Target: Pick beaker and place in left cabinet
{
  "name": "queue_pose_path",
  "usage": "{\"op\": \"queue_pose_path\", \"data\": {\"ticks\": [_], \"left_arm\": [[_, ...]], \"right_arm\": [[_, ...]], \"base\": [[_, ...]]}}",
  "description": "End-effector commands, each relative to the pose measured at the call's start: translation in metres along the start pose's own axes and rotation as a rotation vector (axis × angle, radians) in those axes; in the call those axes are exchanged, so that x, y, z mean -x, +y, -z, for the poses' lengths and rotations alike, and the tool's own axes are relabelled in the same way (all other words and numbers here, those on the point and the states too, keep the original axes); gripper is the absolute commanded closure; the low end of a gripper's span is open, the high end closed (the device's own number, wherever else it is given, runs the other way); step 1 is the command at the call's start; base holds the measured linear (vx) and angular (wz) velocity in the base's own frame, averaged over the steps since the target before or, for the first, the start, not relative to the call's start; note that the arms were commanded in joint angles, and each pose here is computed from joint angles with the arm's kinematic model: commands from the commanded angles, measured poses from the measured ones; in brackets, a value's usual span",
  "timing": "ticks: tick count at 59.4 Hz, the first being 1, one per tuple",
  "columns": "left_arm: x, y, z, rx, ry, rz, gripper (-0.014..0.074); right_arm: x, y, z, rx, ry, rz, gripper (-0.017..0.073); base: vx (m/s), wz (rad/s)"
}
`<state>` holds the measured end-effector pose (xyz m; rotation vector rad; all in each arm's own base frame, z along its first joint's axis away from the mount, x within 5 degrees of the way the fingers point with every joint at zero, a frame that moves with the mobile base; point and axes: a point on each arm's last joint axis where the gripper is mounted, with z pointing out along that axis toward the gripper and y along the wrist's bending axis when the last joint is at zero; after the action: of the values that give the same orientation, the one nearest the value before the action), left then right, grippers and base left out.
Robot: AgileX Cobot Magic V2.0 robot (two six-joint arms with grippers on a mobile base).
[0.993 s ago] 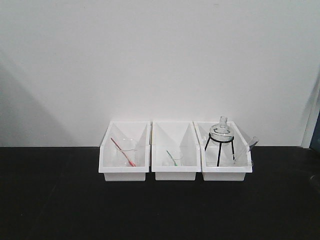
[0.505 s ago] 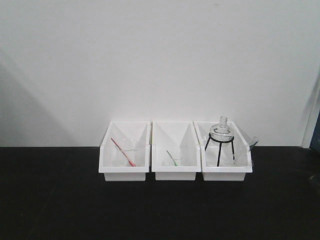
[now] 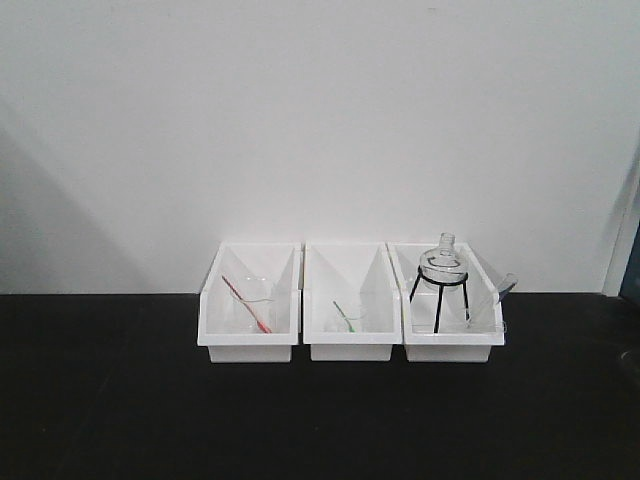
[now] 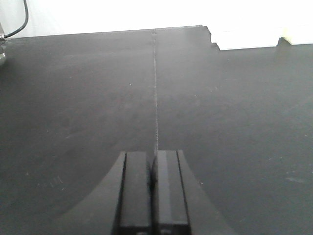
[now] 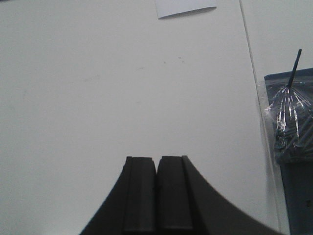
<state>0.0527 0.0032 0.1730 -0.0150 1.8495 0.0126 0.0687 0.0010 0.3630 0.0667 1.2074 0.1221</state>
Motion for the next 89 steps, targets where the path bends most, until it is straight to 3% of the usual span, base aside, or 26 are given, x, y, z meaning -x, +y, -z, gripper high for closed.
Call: {"op": "queue_pose_path", "data": {"ticks": [1, 13, 29, 37, 42, 50, 57, 61, 68, 75, 84, 89], "left_arm": [[0.012, -0.001, 0.003, -0.018, -0.099, 0.001, 0.059], [0.012, -0.001, 0.003, -0.018, -0.099, 0.001, 0.059], [0.012, -0.001, 0.003, -0.018, -0.099, 0.001, 0.059], [0.012, -0.001, 0.003, -0.018, -0.099, 0.001, 0.059], [0.012, -0.001, 0.003, -0.018, -0.099, 0.001, 0.059], [0.012, -0.001, 0.003, -0.018, -0.099, 0.001, 0.059], [0.012, -0.001, 0.003, -0.018, -0.099, 0.001, 0.059], [0.012, -0.001, 0.003, -0.018, -0.099, 0.001, 0.059], [0.012, -0.001, 0.003, -0.018, -0.099, 0.001, 0.059], [0.012, -0.001, 0.003, -0.018, -0.099, 0.001, 0.059], [0.012, -0.001, 0.003, -0.018, -0.099, 0.001, 0.059], [0.012, -0.001, 0.003, -0.018, -0.099, 0.001, 0.059]], "right_arm": [[0.025, 0.003, -0.044, -0.007, 0.042, 0.07, 0.0564], [0.031, 0.003, -0.101, -0.02, 0.146, 0.056, 0.0564], [0.01, 0.0, -0.12, -0.035, 0.259, 0.025, 0.0494], [0.01, 0.0, -0.12, -0.035, 0.259, 0.027, 0.0367], [0.01, 0.0, -0.12, -0.035, 0.259, 0.023, 0.0232], [0.011, 0.0, -0.121, -0.041, 0.25, -0.031, -0.0015], [0.012, 0.0, -0.121, -0.042, 0.239, -0.041, -0.0167], [0.012, 0.0, -0.121, -0.041, 0.235, -0.037, -0.017], [0.021, 0.0, -0.125, -0.042, 0.115, -0.116, -0.0161], [0.017, -0.001, -0.137, -0.034, 0.044, -0.097, -0.0139], [-0.026, 0.011, -0.147, 0.042, 0.105, -0.1, -0.0113], [-0.065, 0.027, -0.141, 0.149, 0.162, -0.041, -0.0102]], "base": [[0.0, 0.0], [0.0, 0.0], [0.0, 0.0], [0.0, 0.0], [0.0, 0.0], [0.0, 0.0], [0.0, 0.0], [0.0, 0.0], [0.0, 0.0], [0.0, 0.0], [0.0, 0.0], [0.0, 0.0]]}}
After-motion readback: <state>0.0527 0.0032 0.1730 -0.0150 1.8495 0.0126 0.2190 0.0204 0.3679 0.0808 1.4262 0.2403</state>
